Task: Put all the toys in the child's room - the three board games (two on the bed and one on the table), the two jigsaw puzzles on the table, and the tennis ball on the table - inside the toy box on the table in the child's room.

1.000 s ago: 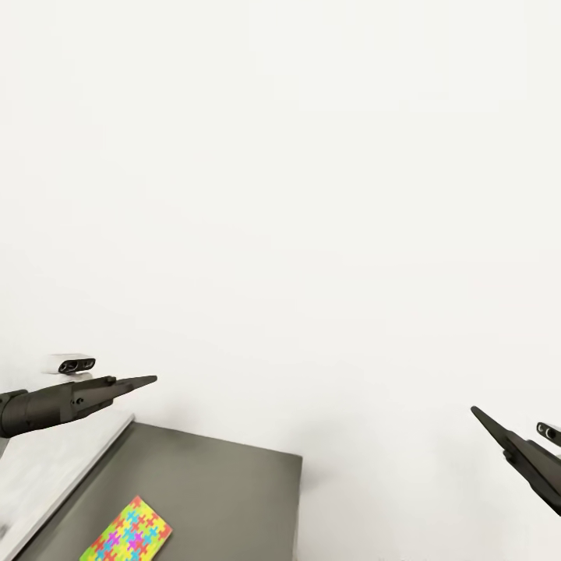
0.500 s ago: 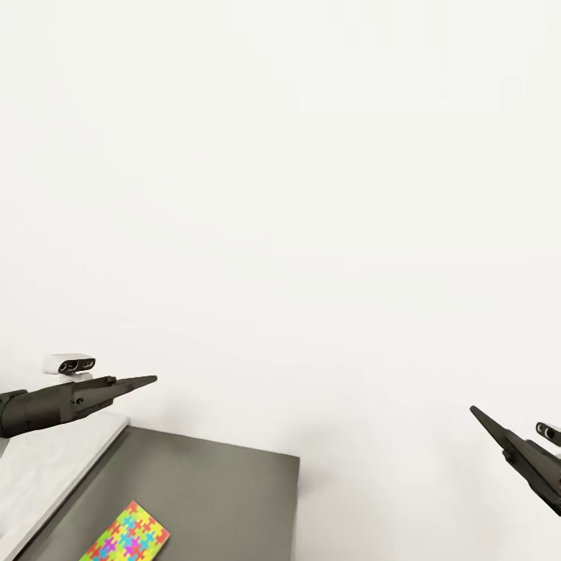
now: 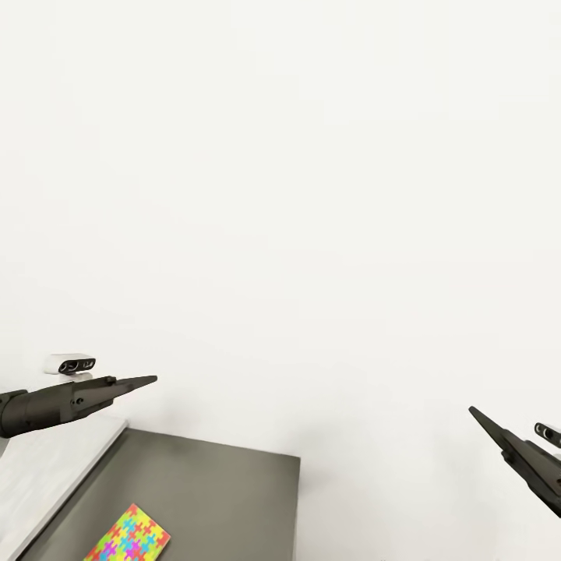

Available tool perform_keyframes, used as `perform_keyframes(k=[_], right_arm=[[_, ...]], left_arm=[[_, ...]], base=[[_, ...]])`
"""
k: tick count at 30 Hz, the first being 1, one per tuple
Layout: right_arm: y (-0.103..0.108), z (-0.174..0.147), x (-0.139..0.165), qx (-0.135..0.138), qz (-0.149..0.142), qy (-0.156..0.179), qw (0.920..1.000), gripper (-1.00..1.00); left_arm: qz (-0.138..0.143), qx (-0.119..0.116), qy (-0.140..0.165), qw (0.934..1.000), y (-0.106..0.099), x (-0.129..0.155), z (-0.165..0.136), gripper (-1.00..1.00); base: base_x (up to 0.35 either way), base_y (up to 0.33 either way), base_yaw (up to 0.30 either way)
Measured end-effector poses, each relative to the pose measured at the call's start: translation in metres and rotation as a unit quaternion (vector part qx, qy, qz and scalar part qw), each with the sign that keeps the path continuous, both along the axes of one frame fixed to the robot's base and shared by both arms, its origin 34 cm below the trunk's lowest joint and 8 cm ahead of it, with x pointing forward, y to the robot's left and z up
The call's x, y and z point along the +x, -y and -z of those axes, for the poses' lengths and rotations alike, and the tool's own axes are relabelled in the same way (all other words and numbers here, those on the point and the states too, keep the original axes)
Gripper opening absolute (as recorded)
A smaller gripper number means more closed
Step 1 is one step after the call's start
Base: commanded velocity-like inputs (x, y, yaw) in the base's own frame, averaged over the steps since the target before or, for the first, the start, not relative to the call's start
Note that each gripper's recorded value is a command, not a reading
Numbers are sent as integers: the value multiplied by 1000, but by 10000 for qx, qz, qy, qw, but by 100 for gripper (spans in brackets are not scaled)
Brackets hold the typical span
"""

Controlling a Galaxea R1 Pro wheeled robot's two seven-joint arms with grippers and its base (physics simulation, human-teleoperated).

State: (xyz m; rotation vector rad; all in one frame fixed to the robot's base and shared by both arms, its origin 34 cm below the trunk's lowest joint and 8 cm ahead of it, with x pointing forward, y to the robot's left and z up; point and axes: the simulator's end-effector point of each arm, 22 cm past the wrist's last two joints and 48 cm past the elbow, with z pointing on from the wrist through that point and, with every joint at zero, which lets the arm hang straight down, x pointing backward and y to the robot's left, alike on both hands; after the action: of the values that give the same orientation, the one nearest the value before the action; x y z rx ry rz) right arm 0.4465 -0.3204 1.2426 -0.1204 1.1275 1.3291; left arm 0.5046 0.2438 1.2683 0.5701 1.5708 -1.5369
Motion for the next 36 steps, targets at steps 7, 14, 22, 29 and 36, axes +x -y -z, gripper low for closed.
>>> perform_keyframes(k=[7,14,22,29,36], right_arm=[[0,-1,-1,6,-9,6,10000,100],[2,8,13,-61,204,-283,9994,100],[2,21,29,-148,402,-637,9970,100],[-3,23,31,-172,348,-703,9968,100],[-8,27,36,-198,352,-800,9960,100]], left_arm=[[4,-2,17,10000,0,-1,-1,100],[-3,18,11,10000,1,-1,0,100],[-20,44,-24,10000,0,0,2,100],[-37,44,-61,10000,-1,2,4,100],[-90,128,-104,9998,-2,5,8,100]], base=[[0,40,-91],[0,5,-12],[0,0,-1],[0,0,0],[0,0,1]])
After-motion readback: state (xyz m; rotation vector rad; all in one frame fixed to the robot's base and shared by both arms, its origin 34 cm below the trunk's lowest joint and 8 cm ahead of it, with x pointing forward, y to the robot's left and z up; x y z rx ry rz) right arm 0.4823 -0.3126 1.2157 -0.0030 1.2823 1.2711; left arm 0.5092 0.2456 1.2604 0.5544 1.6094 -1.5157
